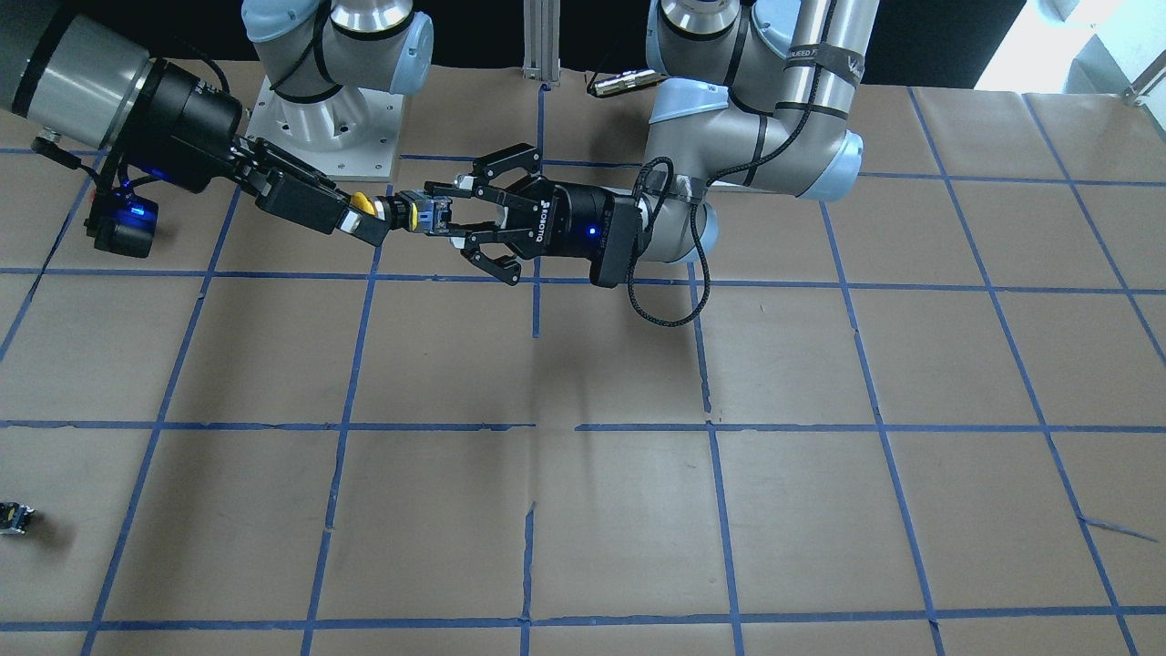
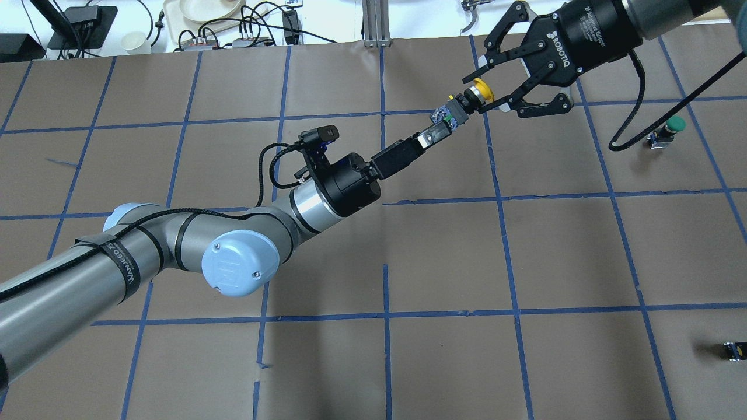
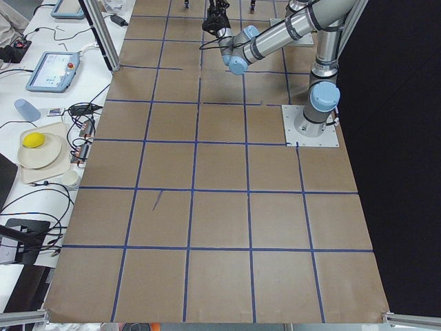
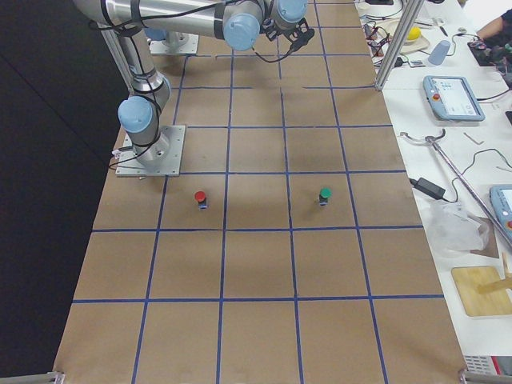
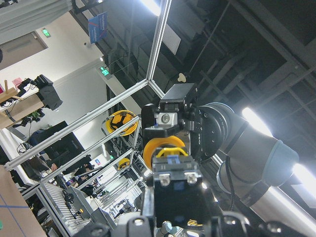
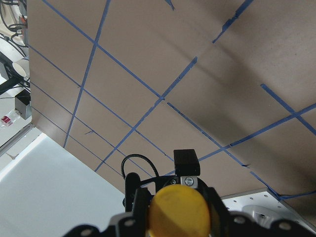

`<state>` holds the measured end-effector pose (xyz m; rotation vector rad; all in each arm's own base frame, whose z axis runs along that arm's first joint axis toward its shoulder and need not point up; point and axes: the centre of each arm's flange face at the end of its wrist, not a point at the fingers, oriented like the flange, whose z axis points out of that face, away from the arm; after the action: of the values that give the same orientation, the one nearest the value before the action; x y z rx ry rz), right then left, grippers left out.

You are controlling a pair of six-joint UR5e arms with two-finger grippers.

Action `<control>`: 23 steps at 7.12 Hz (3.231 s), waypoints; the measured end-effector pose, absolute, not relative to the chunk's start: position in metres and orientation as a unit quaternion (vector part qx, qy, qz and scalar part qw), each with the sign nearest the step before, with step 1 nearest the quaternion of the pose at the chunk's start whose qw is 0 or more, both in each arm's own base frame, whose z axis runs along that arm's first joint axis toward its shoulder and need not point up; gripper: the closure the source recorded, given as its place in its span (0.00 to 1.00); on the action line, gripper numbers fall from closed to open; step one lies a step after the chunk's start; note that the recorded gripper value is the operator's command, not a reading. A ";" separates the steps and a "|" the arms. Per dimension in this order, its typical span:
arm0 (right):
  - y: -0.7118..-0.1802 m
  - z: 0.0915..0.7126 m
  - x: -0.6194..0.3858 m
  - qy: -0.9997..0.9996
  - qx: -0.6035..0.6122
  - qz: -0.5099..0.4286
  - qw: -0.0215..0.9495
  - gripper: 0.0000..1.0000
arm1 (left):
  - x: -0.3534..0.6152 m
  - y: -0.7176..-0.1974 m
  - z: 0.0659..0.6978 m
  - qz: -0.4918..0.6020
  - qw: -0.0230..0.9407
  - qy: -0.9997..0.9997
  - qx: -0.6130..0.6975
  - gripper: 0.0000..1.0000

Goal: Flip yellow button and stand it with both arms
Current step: 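Close the right gripper on the yellow cap while the left gripper holds the body, then open the left gripper and withdraw it while the right gripper carries the button away, then lower the button with the right gripper while the left arm retracts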

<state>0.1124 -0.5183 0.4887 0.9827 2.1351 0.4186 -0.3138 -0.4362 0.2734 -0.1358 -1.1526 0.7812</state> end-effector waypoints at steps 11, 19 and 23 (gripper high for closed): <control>-0.509 0.458 0.013 0.972 0.187 0.071 0.124 0.78 | -0.204 -0.446 0.382 0.083 0.545 -0.817 -0.171 0.00; -0.455 0.327 -0.172 0.999 -0.015 -0.048 0.017 0.82 | -0.130 -0.440 0.474 -0.055 0.066 -0.996 -0.019 0.00; -0.440 0.297 -0.206 0.995 -0.027 -0.088 0.027 0.84 | -0.125 -0.449 0.507 -0.011 0.011 -1.000 -0.003 0.00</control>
<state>-0.2058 -0.4403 0.2975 -0.0824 3.0740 -0.2708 -0.1251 -0.4494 0.5066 -0.0080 -3.1184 -0.0346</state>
